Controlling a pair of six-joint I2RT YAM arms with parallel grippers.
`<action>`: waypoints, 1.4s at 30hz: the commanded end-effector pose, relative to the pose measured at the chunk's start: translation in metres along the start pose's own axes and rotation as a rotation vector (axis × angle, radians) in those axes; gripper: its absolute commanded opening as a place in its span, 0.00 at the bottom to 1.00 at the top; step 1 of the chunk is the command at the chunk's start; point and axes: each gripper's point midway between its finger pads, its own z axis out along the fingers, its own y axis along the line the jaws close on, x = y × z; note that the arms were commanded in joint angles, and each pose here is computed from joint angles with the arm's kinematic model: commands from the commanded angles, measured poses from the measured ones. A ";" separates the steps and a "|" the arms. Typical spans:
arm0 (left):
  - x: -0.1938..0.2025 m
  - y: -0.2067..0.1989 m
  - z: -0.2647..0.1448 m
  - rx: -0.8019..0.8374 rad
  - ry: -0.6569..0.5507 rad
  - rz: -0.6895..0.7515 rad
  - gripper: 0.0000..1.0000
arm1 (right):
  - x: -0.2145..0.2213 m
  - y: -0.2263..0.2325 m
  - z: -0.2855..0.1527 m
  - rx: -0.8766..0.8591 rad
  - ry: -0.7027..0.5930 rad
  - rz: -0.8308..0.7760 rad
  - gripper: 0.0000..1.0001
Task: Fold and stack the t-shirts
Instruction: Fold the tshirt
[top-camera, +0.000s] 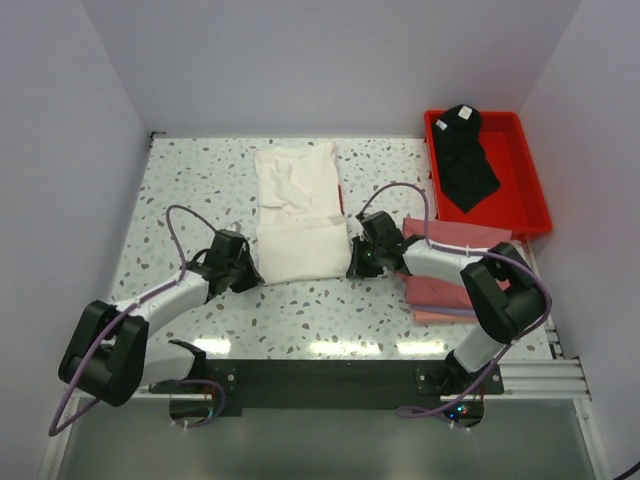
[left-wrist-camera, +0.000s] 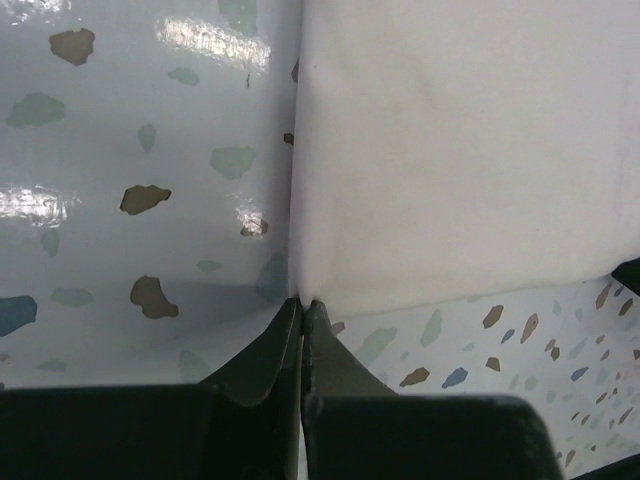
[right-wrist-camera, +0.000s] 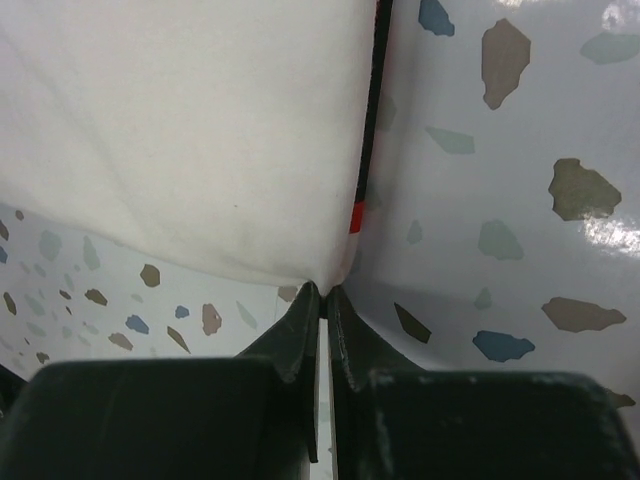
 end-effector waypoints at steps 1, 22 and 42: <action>0.004 -0.003 -0.017 0.039 -0.004 0.012 0.00 | 0.007 0.010 -0.023 -0.050 0.015 -0.030 0.00; -0.028 -0.047 -0.222 0.319 -0.290 0.107 0.00 | 0.093 0.079 -0.226 -0.459 0.344 -0.234 0.00; -0.097 -0.051 -0.181 0.164 -0.468 -0.031 0.00 | -0.011 0.056 -0.183 -0.139 0.014 -0.219 0.00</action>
